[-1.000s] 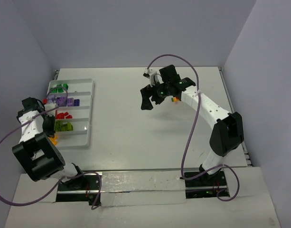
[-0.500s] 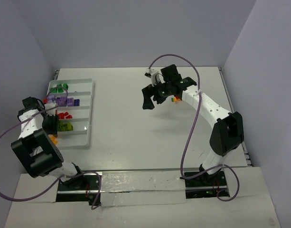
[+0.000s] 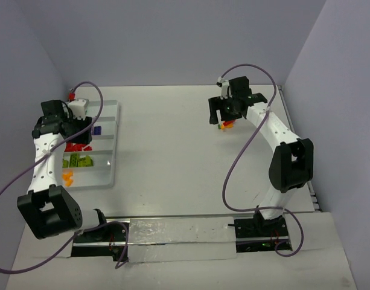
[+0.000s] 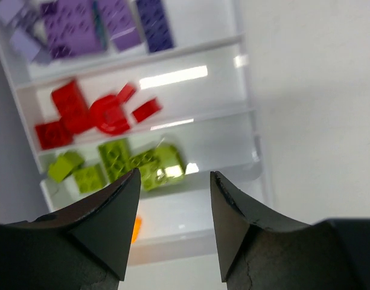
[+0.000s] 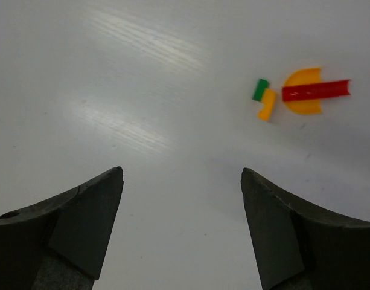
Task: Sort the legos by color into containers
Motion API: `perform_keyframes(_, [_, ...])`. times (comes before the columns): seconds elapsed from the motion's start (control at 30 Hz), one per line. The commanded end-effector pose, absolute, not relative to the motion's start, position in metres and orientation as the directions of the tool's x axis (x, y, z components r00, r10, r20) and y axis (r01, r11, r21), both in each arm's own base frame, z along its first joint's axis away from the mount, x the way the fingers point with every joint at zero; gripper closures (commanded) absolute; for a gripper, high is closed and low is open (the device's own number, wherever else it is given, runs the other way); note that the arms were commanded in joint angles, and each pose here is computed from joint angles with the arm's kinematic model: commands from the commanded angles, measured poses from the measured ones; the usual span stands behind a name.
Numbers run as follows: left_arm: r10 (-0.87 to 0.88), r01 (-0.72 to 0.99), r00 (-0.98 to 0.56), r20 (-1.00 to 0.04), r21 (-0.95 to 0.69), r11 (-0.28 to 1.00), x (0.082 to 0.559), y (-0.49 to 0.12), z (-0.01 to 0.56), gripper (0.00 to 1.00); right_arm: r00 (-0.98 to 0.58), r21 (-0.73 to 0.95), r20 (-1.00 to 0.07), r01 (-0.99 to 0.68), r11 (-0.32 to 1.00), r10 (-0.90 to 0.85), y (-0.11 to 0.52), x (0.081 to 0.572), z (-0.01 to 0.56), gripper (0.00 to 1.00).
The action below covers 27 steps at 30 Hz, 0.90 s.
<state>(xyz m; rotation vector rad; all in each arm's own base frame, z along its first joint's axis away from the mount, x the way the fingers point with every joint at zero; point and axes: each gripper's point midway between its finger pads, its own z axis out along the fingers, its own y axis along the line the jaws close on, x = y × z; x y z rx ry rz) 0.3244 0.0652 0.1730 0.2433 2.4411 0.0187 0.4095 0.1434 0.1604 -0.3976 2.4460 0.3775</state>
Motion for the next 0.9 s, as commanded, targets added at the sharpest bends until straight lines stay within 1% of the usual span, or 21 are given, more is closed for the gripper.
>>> perform_keyframes(0.0, [0.152, 0.182, -0.665, -0.731, 0.039, 0.983, 0.355, 0.038, 0.205, 0.42, -0.78, 0.077, -0.603, -0.267, 0.961, -0.168, 0.116, 0.425, 0.147, 0.27])
perform_keyframes(0.13, [0.129, 0.184, -0.674, -0.728, 0.004, 0.983, 0.363, 0.03, 0.202, 0.42, -0.798, 0.048, -0.579, -0.241, 0.969, -0.17, 0.109, 0.433, 0.131, 0.48])
perform_keyframes(0.17, [0.126, 0.185, -0.676, -0.726, -0.002, 0.983, 0.364, 0.028, 0.201, 0.42, -0.802, 0.045, -0.572, -0.243, 0.969, -0.174, 0.109, 0.435, 0.127, 0.51])
perform_keyframes(0.23, [0.123, 0.187, -0.676, -0.726, -0.007, 0.982, 0.366, 0.025, 0.199, 0.42, -0.811, 0.031, -0.556, -0.238, 0.971, -0.181, 0.107, 0.44, 0.117, 0.55])
perform_keyframes(0.33, [0.122, 0.19, -0.678, -0.725, -0.012, 0.982, 0.367, 0.023, 0.198, 0.42, -0.82, 0.01, -0.54, -0.231, 0.973, -0.189, 0.105, 0.448, 0.106, 0.56])
perform_keyframes(0.53, [0.121, 0.192, -0.68, -0.724, -0.016, 0.981, 0.369, 0.021, 0.197, 0.43, -0.828, -0.019, -0.524, -0.221, 0.975, -0.198, 0.103, 0.465, 0.091, 0.56])
perform_keyframes(0.87, [0.117, 0.192, -0.688, -0.716, -0.024, 0.981, 0.371, 0.02, 0.192, 0.43, -0.847, -0.03, -0.489, -0.22, 0.975, -0.206, 0.1, 0.48, 0.065, 0.57])
